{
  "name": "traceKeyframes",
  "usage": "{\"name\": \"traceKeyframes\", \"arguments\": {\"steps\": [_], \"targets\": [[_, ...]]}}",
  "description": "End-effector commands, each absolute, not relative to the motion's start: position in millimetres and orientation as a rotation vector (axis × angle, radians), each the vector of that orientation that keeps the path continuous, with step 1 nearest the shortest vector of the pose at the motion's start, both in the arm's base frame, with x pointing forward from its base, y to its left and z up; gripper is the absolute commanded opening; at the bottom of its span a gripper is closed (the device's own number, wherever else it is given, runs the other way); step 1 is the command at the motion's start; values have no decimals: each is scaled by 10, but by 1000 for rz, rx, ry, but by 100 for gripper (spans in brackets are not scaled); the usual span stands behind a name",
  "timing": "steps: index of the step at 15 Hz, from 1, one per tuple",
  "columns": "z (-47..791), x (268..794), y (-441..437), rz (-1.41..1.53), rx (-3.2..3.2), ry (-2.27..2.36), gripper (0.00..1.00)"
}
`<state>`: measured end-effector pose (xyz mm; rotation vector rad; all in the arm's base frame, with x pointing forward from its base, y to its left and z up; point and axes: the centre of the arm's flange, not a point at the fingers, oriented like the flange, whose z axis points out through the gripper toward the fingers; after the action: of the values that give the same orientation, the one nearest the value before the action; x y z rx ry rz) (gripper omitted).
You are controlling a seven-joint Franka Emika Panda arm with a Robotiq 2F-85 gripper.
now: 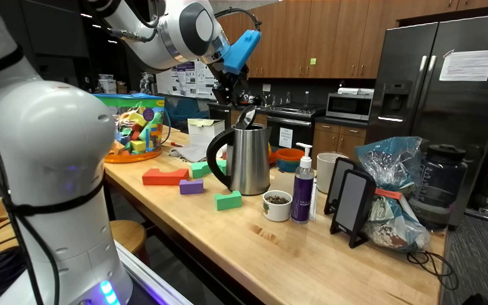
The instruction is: Open the lid of the kettle by pressing on the button at the center, push the kettle slightly forward and then close the lid
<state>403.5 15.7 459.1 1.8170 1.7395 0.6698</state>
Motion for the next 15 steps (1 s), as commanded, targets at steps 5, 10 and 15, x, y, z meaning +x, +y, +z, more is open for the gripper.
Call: {"name": "traceKeyframes", "arguments": {"steps": [5, 10, 15], "targets": [[4777, 4272, 87, 666, 1868, 1739, 100], [4718, 4637, 82, 617, 1972, 1805, 100], [4620, 4994, 27, 590, 2073, 1791, 100]]}}
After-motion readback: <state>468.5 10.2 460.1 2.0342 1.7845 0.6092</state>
